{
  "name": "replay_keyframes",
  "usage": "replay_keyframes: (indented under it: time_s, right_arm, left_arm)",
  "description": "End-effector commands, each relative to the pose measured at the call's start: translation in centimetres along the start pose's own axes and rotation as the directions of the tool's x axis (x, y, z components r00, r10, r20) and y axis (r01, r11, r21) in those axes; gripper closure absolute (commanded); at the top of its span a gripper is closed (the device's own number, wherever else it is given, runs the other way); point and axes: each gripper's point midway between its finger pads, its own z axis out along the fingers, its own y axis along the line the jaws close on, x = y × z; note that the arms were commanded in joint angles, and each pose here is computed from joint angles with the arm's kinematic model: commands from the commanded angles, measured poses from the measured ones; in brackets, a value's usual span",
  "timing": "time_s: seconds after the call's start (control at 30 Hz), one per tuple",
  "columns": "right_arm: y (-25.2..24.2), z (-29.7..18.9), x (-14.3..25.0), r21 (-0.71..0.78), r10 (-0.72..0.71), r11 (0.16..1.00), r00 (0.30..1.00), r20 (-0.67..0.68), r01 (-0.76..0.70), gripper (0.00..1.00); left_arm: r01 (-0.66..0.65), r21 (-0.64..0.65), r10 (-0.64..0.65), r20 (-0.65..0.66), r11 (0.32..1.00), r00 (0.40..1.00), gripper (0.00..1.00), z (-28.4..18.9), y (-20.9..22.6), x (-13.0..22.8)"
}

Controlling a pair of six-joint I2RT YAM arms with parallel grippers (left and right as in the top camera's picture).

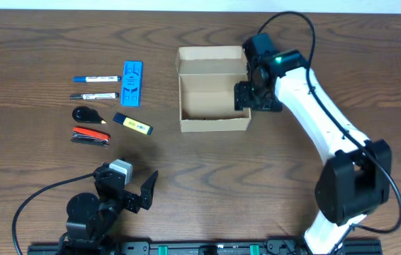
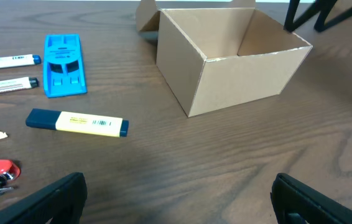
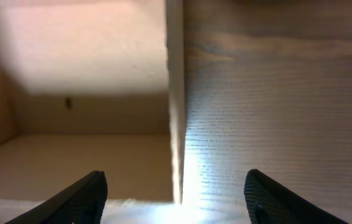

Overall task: Pack container
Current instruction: 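Push the box leftward toward table center with the right gripper, then retract the right gripper away from the box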

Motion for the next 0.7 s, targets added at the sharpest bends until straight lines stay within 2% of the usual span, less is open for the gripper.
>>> replay_keyframes:
  time_s: [0.0,0.17,0.4,0.57,0.6,0.67]
  right_arm:
    - [1.3,-4.8,-0.6,-0.079,-0.048,0.995,0.994,0.096,0.056,0.26]
    - [1.1,-8.9,0.9,-0.108,-0.15,0.98,0.977,0.154,0.168,0.29]
    - [-0.9,-12.8,4.5,-0.102,-0.201,0.968,0.954,0.224,0.228,0.31]
    - [-2.3,-13.7,8.2,-0.109,-0.204,0.964,0.936,0.288,0.243,0.24]
    - [-2.6,-14.0,8.8,-0.111,-0.202,0.963,0.931,0.302,0.245,0.18]
    - [-2.9,-14.7,9.7,-0.114,-0.198,0.962,0.921,0.335,0.248,0.13]
  left_arm:
    - [0.02,0.002,-0.02,-0.009,1.0,1.0,0.05,0.3,0.1,0.6]
    - [0.02,0.002,-0.02,-0.009,1.0,1.0,0.05,0.3,0.1,0.6]
    - [0.019,-0.005,-0.019,-0.01,1.0,1.0,0.05,0.3,0.2,0.6]
    - [0.02,-0.006,-0.02,-0.009,1.0,1.0,0.05,0.3,0.3,0.6]
    - [0.02,-0.006,-0.02,-0.009,1.0,1.0,0.05,0.3,0.3,0.6]
    - [0.02,-0.006,-0.02,-0.009,1.0,1.0,0.05,0.3,0.3,0.6]
